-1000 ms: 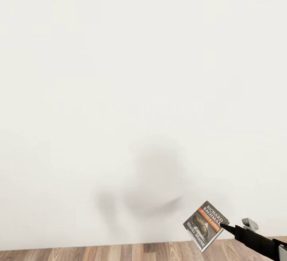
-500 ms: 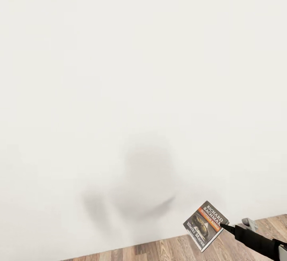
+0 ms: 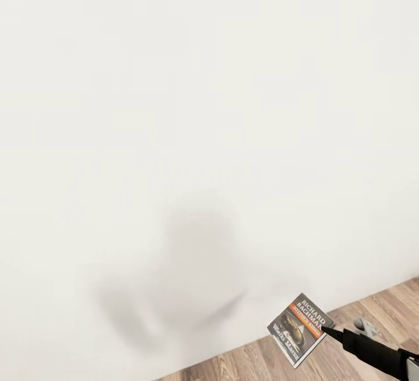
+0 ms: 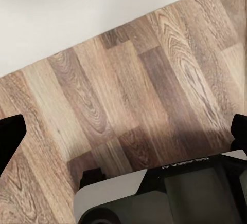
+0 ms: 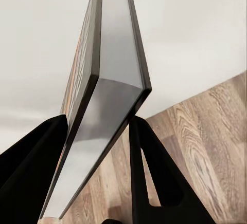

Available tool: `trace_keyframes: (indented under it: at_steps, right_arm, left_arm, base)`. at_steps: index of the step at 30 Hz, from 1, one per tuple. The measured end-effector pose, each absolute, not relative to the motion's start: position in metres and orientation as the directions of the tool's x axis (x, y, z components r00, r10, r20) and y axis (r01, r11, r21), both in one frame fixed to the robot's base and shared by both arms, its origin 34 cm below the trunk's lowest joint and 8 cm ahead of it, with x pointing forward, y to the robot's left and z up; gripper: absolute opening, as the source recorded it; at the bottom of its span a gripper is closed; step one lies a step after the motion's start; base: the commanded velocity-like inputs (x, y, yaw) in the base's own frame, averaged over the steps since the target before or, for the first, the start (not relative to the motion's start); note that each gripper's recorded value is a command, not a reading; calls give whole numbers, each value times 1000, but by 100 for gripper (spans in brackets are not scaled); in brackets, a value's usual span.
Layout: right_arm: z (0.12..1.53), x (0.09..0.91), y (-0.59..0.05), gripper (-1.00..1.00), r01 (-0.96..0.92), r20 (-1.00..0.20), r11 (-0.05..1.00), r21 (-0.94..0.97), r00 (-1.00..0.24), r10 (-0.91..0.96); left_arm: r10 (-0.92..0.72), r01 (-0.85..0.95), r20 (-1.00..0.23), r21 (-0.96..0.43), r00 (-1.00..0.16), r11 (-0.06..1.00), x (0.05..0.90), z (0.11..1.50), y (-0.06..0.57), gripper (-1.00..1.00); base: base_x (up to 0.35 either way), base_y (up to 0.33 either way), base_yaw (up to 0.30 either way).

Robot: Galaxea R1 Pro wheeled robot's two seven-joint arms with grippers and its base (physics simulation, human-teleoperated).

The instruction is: In the bedroom, move the book from the bed onto either nightstand, and place the two sandals side by side next to the bed.

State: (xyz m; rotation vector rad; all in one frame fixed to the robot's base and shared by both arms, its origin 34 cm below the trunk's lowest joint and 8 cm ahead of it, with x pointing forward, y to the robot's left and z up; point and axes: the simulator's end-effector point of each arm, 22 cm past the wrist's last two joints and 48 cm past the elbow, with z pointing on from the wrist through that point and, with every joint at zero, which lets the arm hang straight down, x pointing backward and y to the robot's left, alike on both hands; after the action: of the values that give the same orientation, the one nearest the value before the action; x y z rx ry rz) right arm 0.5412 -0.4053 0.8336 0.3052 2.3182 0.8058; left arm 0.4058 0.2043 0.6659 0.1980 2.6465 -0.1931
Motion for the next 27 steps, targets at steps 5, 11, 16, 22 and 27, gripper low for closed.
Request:
trace_keyframes:
  at_steps: [5, 11, 16, 22, 27]
  right_arm:
    - [833, 541, -406, -100, 6, -509, 784, 621, -758, 408]
    - [833, 541, -406, -100, 6, -509, 784, 621, -758, 408]
    - [833, 541, -406, -100, 6, -509, 784, 621, -758, 408]
    - [833, 540, -406, -100, 6, -509, 784, 620, -758, 408]
    - [833, 541, -406, -100, 6, -509, 784, 621, -758, 409]
  left_arm:
    - [106, 173, -470, -102, -876, 980, 406, 666, 204, 100]
    - [106, 173, -470, -102, -876, 980, 406, 666, 204, 100]
    - [106, 173, -470, -102, -876, 980, 406, 666, 204, 100]
    - [106, 173, -471, -102, -876, 980, 406, 666, 204, 100]
    - [106, 173, -470, -102, -876, 980, 406, 666, 204, 100]
  base:
    - [0, 0, -276]
    - [0, 0, -276]
    - [0, 0, -274]
    - [122, 0, -270]
    - [154, 0, -266]
